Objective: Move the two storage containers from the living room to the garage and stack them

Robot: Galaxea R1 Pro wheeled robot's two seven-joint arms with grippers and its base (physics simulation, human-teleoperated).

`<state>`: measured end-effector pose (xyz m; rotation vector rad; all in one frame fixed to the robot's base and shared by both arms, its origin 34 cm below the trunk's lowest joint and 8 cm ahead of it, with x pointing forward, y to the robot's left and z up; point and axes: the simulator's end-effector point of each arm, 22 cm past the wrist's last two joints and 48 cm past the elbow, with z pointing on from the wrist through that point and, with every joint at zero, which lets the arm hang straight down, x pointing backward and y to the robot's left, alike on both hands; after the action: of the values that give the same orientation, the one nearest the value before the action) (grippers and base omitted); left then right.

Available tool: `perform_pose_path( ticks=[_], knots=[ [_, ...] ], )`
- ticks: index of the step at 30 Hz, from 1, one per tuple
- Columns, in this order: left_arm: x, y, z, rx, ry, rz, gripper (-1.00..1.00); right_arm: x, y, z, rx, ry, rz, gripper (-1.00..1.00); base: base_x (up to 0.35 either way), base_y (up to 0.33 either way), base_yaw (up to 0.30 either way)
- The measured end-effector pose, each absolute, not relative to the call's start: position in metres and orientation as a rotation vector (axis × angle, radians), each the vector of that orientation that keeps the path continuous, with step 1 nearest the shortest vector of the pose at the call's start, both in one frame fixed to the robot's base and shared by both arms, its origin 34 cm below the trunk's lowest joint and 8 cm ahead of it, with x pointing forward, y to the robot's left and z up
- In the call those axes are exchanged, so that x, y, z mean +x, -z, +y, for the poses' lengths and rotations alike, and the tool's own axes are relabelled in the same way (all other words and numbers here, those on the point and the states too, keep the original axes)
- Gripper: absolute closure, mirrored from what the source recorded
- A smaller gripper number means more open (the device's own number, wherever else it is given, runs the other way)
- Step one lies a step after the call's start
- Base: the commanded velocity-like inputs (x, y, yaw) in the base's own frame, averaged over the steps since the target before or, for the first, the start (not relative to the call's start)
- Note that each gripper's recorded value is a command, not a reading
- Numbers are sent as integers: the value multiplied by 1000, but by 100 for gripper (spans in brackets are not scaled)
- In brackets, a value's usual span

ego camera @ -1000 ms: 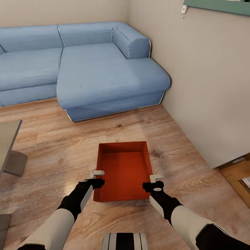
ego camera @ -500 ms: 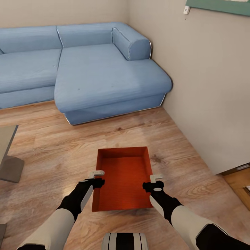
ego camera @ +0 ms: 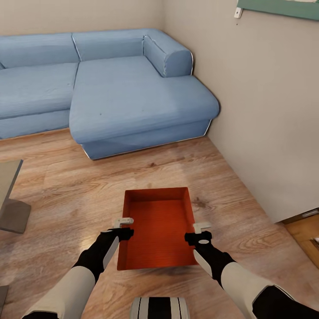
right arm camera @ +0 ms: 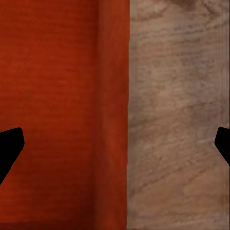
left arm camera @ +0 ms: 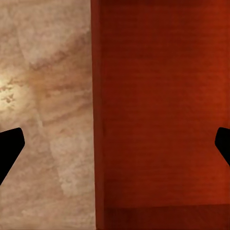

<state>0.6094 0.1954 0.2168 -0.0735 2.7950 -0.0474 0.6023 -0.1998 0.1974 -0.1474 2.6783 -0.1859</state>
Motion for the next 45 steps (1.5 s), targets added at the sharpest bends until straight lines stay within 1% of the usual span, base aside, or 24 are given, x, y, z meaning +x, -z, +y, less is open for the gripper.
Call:
perform_pose_path(
  ticks=[5, 37, 45],
  knots=[
    [607, -215, 195, -73, 47, 2802, -100, 602, -197, -208, -148, 201, 2679, -100, 0, 0, 0],
    [603, -213, 199, -85, 43, 2811, -100, 603, -197, -206, -143, 194, 2678, -100, 0, 0, 0],
    [588, -202, 201, -89, 36, 2834, -100, 602, -197, -205, -143, 193, 2678, -100, 0, 0, 0]
  ],
)
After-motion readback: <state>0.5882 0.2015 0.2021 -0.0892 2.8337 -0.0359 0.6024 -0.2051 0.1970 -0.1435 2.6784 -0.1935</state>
